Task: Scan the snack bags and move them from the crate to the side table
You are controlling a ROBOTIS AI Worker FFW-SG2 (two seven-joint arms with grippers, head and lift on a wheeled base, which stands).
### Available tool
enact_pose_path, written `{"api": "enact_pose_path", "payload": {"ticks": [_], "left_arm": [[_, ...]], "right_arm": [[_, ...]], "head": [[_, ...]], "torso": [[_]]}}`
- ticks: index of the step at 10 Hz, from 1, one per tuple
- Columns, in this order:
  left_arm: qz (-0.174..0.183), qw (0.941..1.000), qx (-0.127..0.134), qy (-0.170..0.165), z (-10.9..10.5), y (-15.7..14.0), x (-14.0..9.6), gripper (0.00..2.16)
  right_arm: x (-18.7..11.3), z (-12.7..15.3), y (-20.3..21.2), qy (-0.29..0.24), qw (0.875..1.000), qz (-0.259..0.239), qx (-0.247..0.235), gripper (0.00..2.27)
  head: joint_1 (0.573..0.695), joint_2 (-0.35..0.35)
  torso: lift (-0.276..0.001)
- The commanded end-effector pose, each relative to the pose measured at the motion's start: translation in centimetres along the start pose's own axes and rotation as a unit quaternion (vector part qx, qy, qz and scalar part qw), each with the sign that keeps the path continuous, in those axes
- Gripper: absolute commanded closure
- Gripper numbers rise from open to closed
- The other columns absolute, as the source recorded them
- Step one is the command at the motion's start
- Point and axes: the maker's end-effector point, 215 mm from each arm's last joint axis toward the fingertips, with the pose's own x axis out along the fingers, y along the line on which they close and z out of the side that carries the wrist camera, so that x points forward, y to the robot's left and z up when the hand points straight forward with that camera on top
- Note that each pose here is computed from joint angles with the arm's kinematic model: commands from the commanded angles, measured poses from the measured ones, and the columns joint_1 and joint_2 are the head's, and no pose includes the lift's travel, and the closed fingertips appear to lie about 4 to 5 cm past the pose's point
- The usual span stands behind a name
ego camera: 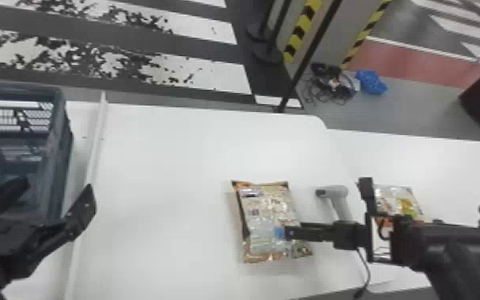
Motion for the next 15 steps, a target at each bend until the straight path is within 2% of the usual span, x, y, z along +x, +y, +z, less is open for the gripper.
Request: {"api": "enact_pose_path", "payload": {"ticks": [1, 2, 5, 6, 8, 9, 11, 13, 15], "left_arm": [[0.000, 1.0000, 0.000, 0.001, -0.1, 0.0, 0.0, 0.04], [0.000, 1.0000, 0.000, 0.001, -0.1, 0.0, -0.1, 0.04], [0.002, 1.0000, 0.000, 0.000, 0.0, 0.0, 0.0, 0.04], [0.002, 1.0000, 0.000, 0.001, -0.1, 0.0, 0.0, 0.04], [0.002, 1.0000, 0.001, 0.000, 0.0, 0.0, 0.1, 0.04], [0.001, 1.0000, 0.000, 0.001, -0.2, -0.1, 0.1, 0.04], [0.003, 1.0000, 0.002, 0.001, -0.2, 0.0, 0.1, 0.04], [0.003, 1.0000, 0.003, 0.003, -0.3, 0.1, -0.1, 0.04], [0.004, 0.9999, 0.005, 0.011, -0.9, 0.3, -0.2, 0.04]], "right_arm": [[0.9, -0.4, 0.1, 0.013, 1.000, -0.001, -0.013, 1.34], [1.0, -0.3, 0.2, 0.011, 1.000, 0.001, -0.014, 2.11], [-0.6, 1.2, 0.7, -0.016, 1.000, 0.006, -0.013, 2.19], [-1.5, 2.5, 1.5, -0.040, 0.999, 0.016, -0.009, 2.19], [-4.2, 6.8, 2.8, -0.100, 0.994, 0.039, 0.009, 2.19], [-6.4, 10.7, 3.2, -0.151, 0.987, 0.046, 0.021, 2.19], [-10.1, 16.8, 1.3, -0.252, 0.967, 0.006, 0.039, 2.19], [-14.0, 21.1, -5.0, -0.348, 0.932, -0.083, 0.060, 2.19], [-17.5, 23.1, -11.1, -0.407, 0.895, -0.170, 0.064, 2.19]], "head": [[0.695, -0.326], [0.695, -0.318], [0.695, -0.312], [0.695, -0.313], [0.695, -0.319], [0.695, -0.322], [0.695, -0.338], [0.695, -0.350], [0.695, -0.350]], "torso": [[-0.087], [-0.087], [-0.087], [-0.087], [-0.087], [-0.087], [-0.087], [-0.087], [-0.087]]}}
